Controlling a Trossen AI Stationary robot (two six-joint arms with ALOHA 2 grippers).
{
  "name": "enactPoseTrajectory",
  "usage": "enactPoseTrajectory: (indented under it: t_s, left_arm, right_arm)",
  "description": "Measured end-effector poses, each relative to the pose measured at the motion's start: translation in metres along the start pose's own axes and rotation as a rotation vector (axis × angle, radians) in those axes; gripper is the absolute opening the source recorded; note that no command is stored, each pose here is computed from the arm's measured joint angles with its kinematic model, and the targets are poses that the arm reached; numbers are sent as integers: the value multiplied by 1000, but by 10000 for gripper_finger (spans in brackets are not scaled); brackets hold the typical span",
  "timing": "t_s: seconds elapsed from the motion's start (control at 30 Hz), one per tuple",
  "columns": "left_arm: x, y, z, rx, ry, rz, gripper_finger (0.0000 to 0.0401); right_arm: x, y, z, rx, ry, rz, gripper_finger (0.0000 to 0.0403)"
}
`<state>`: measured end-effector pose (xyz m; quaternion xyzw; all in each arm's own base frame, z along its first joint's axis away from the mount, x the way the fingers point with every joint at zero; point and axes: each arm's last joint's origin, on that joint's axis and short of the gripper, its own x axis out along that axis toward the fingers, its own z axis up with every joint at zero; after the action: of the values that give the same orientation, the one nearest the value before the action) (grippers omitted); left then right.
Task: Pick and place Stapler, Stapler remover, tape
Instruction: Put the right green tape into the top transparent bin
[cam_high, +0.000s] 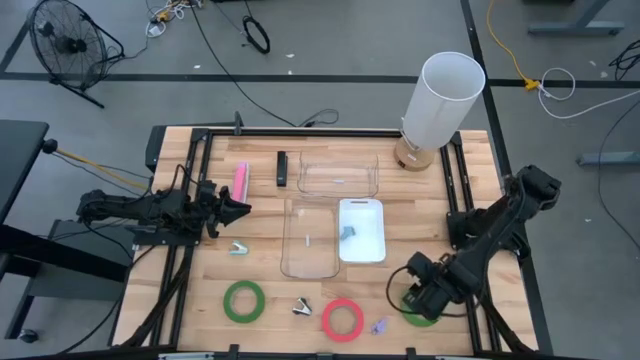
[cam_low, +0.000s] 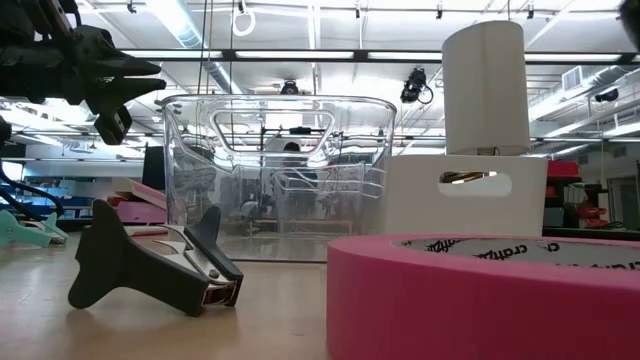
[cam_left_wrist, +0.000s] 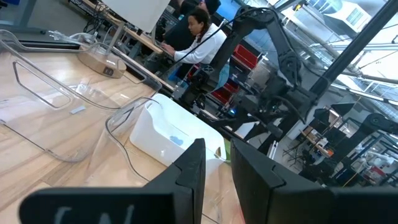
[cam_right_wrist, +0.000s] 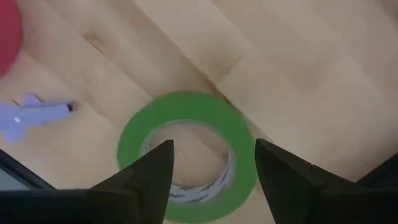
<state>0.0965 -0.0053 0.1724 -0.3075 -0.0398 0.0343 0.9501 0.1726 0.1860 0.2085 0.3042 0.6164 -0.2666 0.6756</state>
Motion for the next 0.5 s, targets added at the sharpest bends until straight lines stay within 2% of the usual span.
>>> enactPoseTrajectory:
  t_s: [0.2, 0.5]
  left_arm:
    - [0, 0, 0, 0, 0, 0, 78]
    - [0, 0, 0, 0, 0, 0, 78]
  right_arm:
    - [22, -8, -4, 47, 2, 11, 223]
    - [50, -21, -6, 46, 48, 41, 223]
